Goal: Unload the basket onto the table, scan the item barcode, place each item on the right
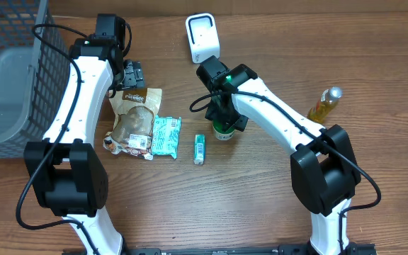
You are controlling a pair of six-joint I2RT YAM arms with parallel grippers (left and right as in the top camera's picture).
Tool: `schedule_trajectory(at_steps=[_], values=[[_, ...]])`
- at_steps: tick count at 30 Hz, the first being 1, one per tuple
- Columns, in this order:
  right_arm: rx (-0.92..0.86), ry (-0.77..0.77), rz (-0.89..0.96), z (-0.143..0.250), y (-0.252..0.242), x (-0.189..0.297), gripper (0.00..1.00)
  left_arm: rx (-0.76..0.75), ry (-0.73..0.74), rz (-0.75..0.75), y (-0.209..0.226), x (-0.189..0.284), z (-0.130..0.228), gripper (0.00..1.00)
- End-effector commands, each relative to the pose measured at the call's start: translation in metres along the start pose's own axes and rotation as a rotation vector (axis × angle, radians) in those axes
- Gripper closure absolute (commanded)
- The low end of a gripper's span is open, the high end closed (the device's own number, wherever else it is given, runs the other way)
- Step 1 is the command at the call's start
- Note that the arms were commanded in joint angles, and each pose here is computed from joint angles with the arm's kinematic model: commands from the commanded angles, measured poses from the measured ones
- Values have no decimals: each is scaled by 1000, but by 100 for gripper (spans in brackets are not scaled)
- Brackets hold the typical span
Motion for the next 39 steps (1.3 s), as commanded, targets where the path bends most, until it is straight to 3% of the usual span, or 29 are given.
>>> schedule_trajectory(at_steps=[1,8,12,16,32,36,39], values=[[32,-15,-15,-2,3,7,40,0,-21,-4,-1,5,-4,0],[258,-9,-6,-1,1,7,43,0,-21,-4,-1,5,-4,0],[482,14,11,3,-3,7,42,0,-21,-4,-1,5,-4,1],[584,20,14,4,-4,7,39,0,-21,-4,-1,5,-4,0],[515,-32,-19,-4,5,7,41,0,-21,-4,-1,5,-4,1],[515,-31,-19,-4,5,7,28,0,-21,-4,-1,5,-4,0],[515,-33,-20,-4,5,7,0,0,-21,-4,-1,5,-4,1]])
Point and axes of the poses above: each gripper's point midway between its finger pads, its own x axis back along the fingers, its own y axis along the line the jaws close on, z = x × y, the point moved 6 cm from there along x, back along the fingers, and after that the axes turned 7 degrees about x, right-handed, at the moved point
